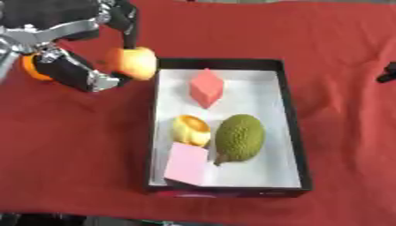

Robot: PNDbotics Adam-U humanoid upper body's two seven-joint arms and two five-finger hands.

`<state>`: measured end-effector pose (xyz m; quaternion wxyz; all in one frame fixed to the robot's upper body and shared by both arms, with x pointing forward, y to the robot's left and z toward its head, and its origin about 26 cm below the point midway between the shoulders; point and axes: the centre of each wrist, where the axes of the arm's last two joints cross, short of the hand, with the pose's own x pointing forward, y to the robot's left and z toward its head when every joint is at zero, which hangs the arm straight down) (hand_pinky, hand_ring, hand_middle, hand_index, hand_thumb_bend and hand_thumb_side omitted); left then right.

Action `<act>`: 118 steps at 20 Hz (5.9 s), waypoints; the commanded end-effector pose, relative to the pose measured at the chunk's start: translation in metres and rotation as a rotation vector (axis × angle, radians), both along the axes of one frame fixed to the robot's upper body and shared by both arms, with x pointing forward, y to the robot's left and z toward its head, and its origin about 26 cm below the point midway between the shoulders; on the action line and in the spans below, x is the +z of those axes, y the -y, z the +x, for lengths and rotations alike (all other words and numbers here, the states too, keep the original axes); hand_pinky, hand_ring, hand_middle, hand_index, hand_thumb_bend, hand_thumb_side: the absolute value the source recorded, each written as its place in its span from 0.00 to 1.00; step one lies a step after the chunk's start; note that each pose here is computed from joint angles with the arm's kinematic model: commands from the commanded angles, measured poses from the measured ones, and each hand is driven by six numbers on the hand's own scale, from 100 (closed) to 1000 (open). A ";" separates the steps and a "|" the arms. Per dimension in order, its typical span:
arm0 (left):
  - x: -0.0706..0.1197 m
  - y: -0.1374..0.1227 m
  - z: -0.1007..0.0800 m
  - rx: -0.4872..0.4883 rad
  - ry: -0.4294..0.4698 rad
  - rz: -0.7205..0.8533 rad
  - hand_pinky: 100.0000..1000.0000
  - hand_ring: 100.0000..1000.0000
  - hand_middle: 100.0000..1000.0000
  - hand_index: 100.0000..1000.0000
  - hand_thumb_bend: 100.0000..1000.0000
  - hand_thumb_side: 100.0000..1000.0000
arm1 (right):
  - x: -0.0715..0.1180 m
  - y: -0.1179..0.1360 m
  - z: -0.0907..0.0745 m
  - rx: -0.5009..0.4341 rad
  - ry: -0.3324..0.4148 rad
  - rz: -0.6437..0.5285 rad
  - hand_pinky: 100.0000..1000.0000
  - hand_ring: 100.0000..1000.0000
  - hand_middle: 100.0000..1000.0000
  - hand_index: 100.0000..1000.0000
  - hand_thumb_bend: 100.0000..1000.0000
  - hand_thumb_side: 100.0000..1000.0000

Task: Pick up objects on the table and place them in the box.

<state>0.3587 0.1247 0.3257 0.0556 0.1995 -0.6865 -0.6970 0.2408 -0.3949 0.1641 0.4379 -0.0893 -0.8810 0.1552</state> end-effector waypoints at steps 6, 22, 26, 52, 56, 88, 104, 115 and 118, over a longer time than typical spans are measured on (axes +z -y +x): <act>-0.001 0.035 0.006 -0.085 -0.002 0.074 0.68 0.64 0.56 0.57 0.21 0.00 | 0.019 0.003 -0.001 0.023 0.052 -0.039 0.97 0.60 0.59 0.84 0.00 0.47; 0.004 -0.005 0.017 0.011 -0.009 -0.083 0.79 0.75 0.74 0.84 0.16 0.21 | 0.017 0.007 -0.005 0.000 0.046 -0.036 0.97 0.60 0.59 0.84 0.00 0.47; 0.019 -0.051 0.007 0.116 0.039 -0.205 0.79 0.76 0.74 0.84 0.19 0.16 | 0.015 0.011 -0.008 -0.025 0.045 -0.038 0.97 0.60 0.59 0.84 0.00 0.47; 0.020 -0.242 0.060 0.871 -0.209 -0.042 0.82 0.82 0.77 0.85 0.49 0.40 | 0.012 0.008 -0.007 -0.026 0.041 -0.047 0.97 0.60 0.59 0.84 0.00 0.47; 0.000 -0.247 0.076 0.915 -0.269 0.019 0.82 0.83 0.77 0.84 0.51 0.43 | 0.012 0.007 -0.006 -0.022 0.037 -0.050 0.97 0.60 0.59 0.84 0.00 0.47; -0.071 -0.207 0.134 0.973 -0.118 -0.209 0.68 0.66 0.57 0.47 0.16 0.00 | 0.009 -0.003 0.000 0.005 0.014 -0.068 0.97 0.60 0.59 0.84 0.00 0.47; 0.016 -0.126 0.101 0.411 0.228 -0.341 0.66 0.63 0.53 0.34 0.31 0.00 | 0.015 0.003 -0.002 0.001 0.037 -0.047 0.97 0.60 0.59 0.84 0.00 0.47; 0.040 0.018 0.023 -0.110 0.116 -0.143 0.65 0.62 0.53 0.36 0.22 0.00 | 0.030 0.017 -0.007 -0.002 0.119 -0.005 0.97 0.61 0.60 0.84 0.00 0.47; 0.030 0.036 0.025 -0.136 0.070 -0.069 0.65 0.62 0.54 0.38 0.21 0.00 | 0.031 0.020 -0.010 -0.008 0.132 -0.004 0.97 0.61 0.60 0.84 0.00 0.47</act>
